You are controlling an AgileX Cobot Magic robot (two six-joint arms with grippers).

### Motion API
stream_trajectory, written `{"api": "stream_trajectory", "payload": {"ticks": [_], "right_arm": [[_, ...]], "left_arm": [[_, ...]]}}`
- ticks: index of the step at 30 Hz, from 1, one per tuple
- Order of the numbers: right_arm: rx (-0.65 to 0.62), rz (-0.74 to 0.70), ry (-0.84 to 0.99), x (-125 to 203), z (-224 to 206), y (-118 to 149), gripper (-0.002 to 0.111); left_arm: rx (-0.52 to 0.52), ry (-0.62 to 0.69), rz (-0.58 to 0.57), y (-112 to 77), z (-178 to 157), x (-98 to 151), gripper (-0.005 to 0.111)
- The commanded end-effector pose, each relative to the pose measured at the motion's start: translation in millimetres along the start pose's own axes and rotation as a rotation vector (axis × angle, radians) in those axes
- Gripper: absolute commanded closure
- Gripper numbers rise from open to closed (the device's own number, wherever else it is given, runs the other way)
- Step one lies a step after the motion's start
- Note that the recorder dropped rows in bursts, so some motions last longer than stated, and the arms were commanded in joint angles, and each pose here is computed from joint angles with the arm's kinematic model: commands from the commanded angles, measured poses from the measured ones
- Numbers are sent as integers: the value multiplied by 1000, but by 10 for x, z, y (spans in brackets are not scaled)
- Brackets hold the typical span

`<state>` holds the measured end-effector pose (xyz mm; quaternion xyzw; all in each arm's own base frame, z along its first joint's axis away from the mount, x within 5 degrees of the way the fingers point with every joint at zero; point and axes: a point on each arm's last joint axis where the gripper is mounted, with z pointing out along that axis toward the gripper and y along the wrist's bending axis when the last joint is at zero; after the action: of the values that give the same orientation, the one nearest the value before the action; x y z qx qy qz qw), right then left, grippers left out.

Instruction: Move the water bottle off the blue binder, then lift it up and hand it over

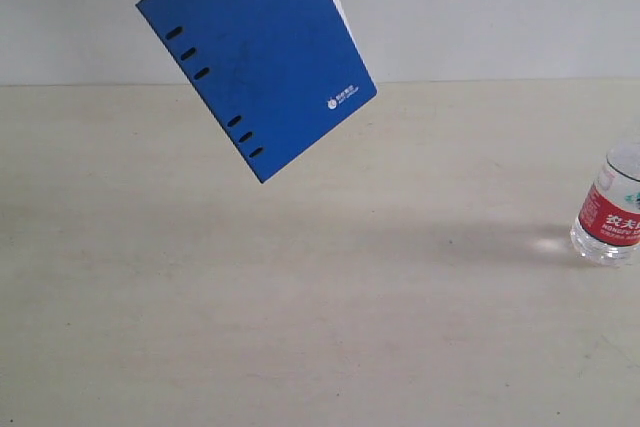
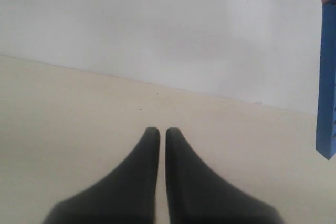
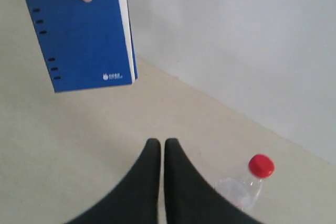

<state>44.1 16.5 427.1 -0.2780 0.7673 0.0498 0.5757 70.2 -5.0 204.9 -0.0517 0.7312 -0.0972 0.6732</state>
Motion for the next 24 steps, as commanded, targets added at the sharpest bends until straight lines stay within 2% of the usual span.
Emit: {"api": "stream_trajectory", "payload": {"ticks": [1,16,24], "right_arm": [[9,33,55,382,41,77,109],[39,268,-70,1146,-83,237,109],[91,267,57,1315,-112,215,109]], "left_arm": [[-5,5,45,8,0,22,102],[7,6,37,-2,0,23,102],[7,6,37,-2,0,23,102]]}}
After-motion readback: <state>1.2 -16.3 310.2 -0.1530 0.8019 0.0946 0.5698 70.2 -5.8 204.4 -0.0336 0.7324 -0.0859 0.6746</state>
